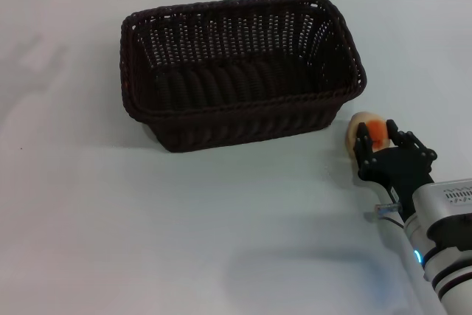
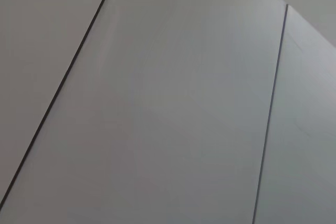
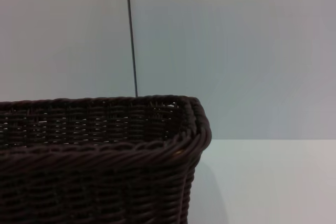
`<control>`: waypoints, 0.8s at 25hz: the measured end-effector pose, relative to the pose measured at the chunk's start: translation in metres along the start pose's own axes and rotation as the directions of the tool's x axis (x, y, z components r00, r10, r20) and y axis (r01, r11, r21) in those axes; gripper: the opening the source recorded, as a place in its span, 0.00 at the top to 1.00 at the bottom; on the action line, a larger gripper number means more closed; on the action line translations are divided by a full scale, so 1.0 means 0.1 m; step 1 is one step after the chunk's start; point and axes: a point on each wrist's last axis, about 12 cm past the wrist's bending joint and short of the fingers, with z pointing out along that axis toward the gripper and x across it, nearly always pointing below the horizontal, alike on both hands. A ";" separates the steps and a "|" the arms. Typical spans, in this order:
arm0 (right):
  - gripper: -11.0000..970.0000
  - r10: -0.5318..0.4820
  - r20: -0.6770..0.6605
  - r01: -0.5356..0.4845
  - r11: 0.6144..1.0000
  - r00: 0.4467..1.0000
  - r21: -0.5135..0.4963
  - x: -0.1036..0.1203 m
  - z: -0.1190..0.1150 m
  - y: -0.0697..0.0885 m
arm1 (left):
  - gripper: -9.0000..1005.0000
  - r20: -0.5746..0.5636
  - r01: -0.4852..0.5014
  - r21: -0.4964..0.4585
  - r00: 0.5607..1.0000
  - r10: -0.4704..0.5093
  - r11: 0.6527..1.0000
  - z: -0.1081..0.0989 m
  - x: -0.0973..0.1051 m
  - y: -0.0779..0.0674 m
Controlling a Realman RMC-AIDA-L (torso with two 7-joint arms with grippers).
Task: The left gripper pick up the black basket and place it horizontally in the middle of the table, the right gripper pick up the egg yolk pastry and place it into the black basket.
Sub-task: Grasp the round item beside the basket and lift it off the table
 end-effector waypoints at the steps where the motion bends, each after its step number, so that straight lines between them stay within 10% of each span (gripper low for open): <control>1: 0.55 0.000 0.000 0.000 1.000 1.000 0.000 0.00 0.00 0.00 | 0.40 0.000 0.000 0.000 1.000 0.000 1.000 0.00 0.00 0.00; 20: 0.86 0.006 0.085 -0.011 0.998 0.996 0.056 -0.09 -0.05 -0.06 | 0.40 0.016 -0.004 0.004 1.000 0.004 1.000 -0.02 -0.03 0.00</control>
